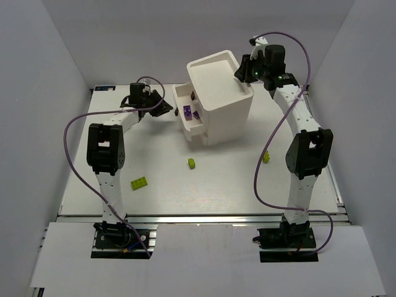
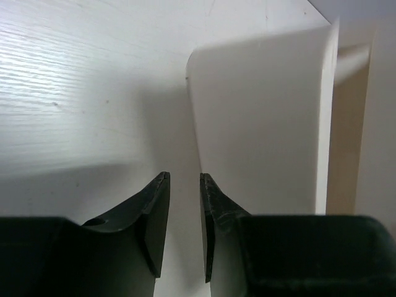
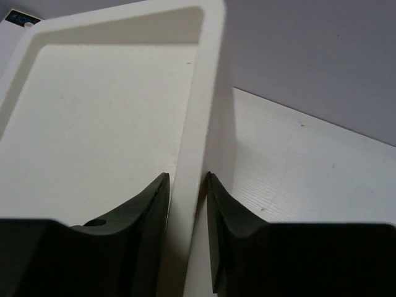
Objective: Sort the legos into containers by color
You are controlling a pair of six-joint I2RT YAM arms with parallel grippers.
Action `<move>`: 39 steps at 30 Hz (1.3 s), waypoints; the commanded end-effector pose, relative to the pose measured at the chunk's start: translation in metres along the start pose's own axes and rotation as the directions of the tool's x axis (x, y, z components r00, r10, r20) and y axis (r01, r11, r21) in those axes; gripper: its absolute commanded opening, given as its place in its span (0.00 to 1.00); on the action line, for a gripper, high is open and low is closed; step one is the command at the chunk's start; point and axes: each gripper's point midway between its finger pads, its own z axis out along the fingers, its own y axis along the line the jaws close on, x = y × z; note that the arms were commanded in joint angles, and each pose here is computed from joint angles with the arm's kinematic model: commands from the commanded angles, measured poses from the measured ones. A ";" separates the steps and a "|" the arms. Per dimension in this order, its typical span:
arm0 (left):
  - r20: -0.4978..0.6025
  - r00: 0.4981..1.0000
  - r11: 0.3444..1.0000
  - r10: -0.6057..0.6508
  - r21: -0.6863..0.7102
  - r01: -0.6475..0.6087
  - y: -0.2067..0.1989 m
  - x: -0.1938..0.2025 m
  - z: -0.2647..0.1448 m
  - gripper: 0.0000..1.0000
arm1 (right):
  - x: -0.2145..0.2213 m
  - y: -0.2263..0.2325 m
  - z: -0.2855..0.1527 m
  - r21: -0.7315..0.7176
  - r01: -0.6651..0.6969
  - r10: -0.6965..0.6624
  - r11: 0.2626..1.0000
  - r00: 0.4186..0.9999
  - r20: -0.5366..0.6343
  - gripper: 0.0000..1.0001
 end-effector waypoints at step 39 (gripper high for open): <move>-0.051 0.996 0.931 0.069 0.363 -0.046 -0.099 0.023 -0.035 0.36 | -0.021 0.028 -0.006 0.074 -0.143 0.140 0.987 0.989 0.054 0.00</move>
